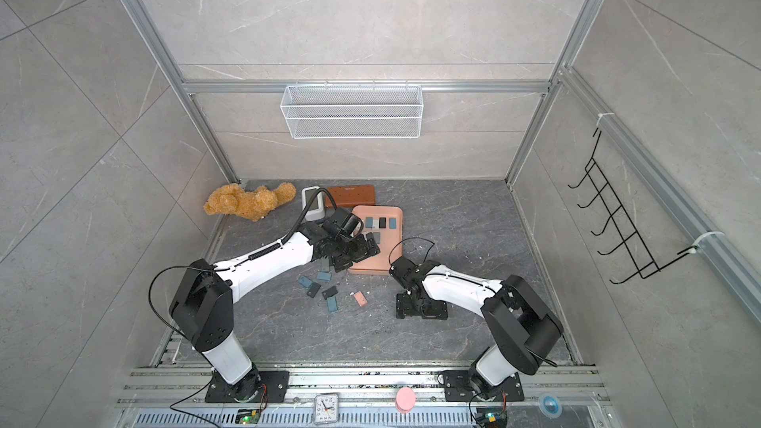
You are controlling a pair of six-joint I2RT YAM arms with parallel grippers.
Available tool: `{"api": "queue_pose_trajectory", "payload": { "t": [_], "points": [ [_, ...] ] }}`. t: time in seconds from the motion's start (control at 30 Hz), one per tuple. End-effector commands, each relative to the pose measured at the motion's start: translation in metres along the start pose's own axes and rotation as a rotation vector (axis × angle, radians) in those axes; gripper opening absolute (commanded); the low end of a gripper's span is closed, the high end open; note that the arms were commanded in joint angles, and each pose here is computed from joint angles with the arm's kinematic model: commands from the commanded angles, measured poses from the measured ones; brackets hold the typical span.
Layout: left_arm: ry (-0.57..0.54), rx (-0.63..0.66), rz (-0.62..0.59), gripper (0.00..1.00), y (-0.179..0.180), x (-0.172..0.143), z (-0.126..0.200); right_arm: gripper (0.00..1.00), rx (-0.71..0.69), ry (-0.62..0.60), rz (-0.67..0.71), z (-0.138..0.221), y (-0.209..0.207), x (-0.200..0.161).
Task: Put the eraser in the storage box
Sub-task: Adjust the eraser at the center of the board.
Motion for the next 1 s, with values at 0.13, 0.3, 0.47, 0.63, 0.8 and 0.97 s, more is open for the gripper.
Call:
{"api": "queue_pose_trajectory", "payload": {
  "t": [0.13,0.3,0.47,0.63,0.8,0.97],
  "points": [
    [0.004,-0.043,-0.01,0.99,-0.008,-0.006,0.02,0.95,-0.037,0.001,-0.049,-0.013,-0.028,0.007],
    [0.011,-0.036,-0.015,0.99,-0.007,-0.009,0.019,0.93,0.057,-0.048,-0.01,-0.007,-0.021,0.023],
    [0.01,-0.034,-0.02,0.99,-0.006,-0.011,0.021,0.91,0.122,-0.057,0.014,-0.006,-0.011,0.037],
    [-0.003,-0.031,-0.017,0.99,-0.002,-0.012,0.025,0.9,0.194,-0.039,-0.009,-0.008,-0.003,0.04],
    [-0.016,-0.023,-0.009,0.99,0.004,-0.013,0.029,0.9,0.246,-0.026,-0.046,-0.009,0.004,0.034],
    [-0.018,-0.017,-0.005,0.99,0.007,-0.014,0.028,0.89,0.281,-0.023,-0.039,-0.008,0.02,0.035]
  ]
}}
Point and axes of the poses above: each gripper's point midway between its finger pads, its own z axis back along the fingers, its own y axis along the line the jaws close on, x = y × z, the point moved 9 cm from there along z, back along the fingers, and after that the axes turned 15 degrees about z, right-handed, at the moved point
